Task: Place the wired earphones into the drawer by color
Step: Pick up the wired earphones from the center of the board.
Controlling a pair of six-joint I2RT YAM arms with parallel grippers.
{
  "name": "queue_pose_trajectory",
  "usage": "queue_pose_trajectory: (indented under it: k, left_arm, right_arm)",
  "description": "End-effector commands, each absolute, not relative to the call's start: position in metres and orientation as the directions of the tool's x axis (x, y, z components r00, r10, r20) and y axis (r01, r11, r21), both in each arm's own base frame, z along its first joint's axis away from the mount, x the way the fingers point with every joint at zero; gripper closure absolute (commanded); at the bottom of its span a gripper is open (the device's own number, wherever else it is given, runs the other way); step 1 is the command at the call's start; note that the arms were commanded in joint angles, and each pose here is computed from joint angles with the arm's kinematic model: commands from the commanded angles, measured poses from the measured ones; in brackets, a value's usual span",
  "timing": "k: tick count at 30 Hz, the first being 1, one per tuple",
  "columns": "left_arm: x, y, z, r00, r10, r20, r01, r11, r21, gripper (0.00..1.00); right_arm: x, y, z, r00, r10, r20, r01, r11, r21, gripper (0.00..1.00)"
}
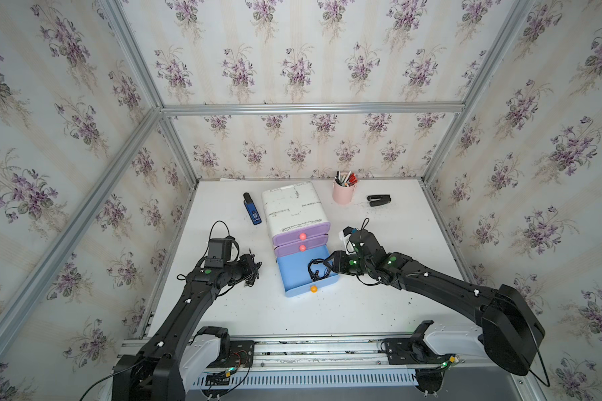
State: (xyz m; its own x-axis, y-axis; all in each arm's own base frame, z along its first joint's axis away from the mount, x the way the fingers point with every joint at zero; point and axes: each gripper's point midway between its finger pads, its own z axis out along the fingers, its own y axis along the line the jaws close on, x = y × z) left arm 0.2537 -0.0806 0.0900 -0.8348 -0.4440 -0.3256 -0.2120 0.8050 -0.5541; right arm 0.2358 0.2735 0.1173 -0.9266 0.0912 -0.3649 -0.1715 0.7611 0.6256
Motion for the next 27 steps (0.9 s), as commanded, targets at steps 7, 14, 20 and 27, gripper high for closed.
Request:
queue_pose_trajectory:
  k: [7, 14, 20, 27]
  left_arm:
    - [0.268, -0.079, 0.082, -0.835, -0.463, -0.297, -0.250, 0.800, -0.546, 1.00]
    - [0.277, -0.083, 0.091, -0.799, -0.513, -0.315, -0.247, 0.757, -0.604, 1.00]
    - [0.275, -0.078, 0.075, -0.835, -0.485, -0.260, -0.295, 0.793, -0.533, 1.00]
    - [0.283, -0.085, 0.092, -0.804, -0.519, -0.291, -0.266, 0.750, -0.605, 1.00]
  right_arm:
    - [0.236, 0.272, 0.119, -0.922, 0.085, -0.379, -0.181, 0.768, 0.614, 0.56]
    - [0.236, 0.272, 0.116, -0.924, 0.083, -0.374, -0.178, 0.772, 0.611, 0.56]
    - [0.236, 0.272, 0.115, -0.924, 0.081, -0.373, -0.179, 0.772, 0.610, 0.56]
    - [0.235, 0.272, 0.114, -0.926, 0.085, -0.367, -0.174, 0.769, 0.615, 0.57]
